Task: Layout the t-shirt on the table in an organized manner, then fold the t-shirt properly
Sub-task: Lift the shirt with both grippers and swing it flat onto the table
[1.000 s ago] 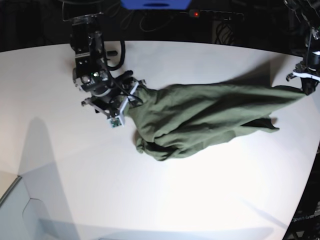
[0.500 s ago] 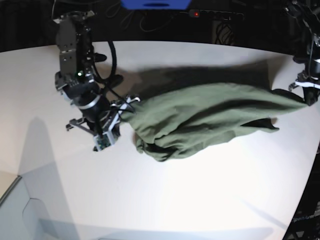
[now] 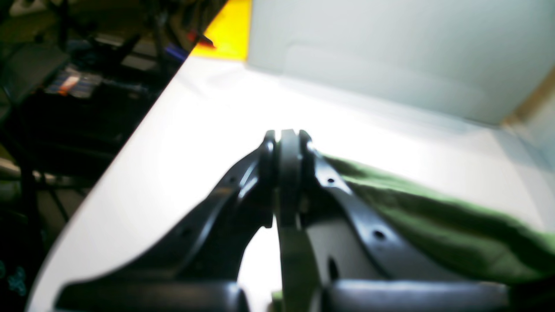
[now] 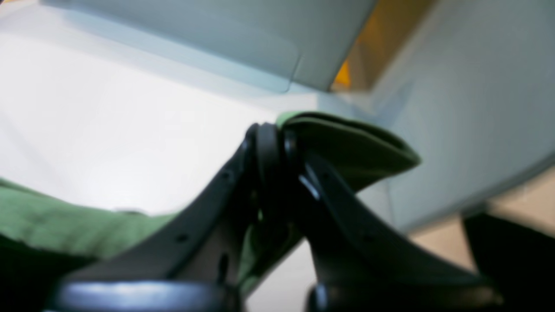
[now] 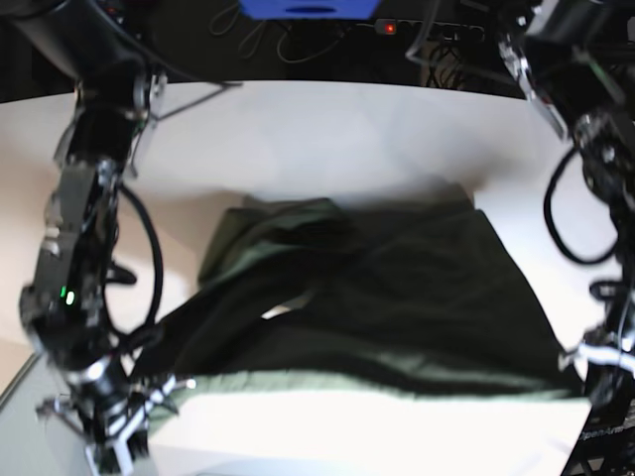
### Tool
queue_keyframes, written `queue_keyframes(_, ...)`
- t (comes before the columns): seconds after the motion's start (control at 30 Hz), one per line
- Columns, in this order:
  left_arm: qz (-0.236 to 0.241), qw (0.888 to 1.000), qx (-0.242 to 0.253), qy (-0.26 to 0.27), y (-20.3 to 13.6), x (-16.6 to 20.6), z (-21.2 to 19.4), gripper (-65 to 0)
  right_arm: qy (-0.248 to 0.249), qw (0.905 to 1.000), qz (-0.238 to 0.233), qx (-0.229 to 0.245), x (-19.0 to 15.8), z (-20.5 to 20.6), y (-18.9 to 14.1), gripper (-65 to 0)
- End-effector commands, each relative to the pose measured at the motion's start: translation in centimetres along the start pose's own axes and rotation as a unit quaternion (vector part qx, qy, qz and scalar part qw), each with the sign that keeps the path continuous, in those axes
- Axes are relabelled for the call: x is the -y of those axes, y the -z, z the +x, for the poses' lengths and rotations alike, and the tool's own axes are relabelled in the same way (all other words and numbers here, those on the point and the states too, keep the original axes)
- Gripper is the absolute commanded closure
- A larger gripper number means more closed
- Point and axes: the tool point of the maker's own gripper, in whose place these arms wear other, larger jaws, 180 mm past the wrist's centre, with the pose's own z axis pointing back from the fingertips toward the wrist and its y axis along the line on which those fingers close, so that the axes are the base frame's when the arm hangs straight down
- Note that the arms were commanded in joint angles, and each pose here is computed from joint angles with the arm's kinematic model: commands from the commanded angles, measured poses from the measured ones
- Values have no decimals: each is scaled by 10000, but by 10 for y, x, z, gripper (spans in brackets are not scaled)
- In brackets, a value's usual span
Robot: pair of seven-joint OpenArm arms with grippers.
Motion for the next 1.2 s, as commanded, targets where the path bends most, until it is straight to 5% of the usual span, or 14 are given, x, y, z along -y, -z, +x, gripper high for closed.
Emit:
queue_keyframes(0.0,-74,9992,380,83,8,7,33,-5,-87,9990,-116,426,15,36,5,0)
queue_keyframes(0.33,-623,9943,847,151,108,79,147,-5,146,9936,-540,985,122,158,62,0)
queue_keyframes(0.43,-756,9909,1107,115,115,94,190,-5,197,9892,-738,1251,155,194,55,0)
queue_keyframes(0.53,-861,9869,1361,99,113,105,230,-5,232,9906,-823,1070,170,186,58,0)
queue_keyframes(0.7,-940,9825,1604,138,101,114,251,-5,97,9867,-1128,1169,191,197,32,0)
queue_keyframes(0.87,-867,9896,1079,397,91,110,193,-5,-222,9852,-1375,1003,178,147,4,0)
queue_keyframes(1.17,-589,9929,85,1030,32,82,28,-5,126,9959,-884,158,72,-24,-37,0)
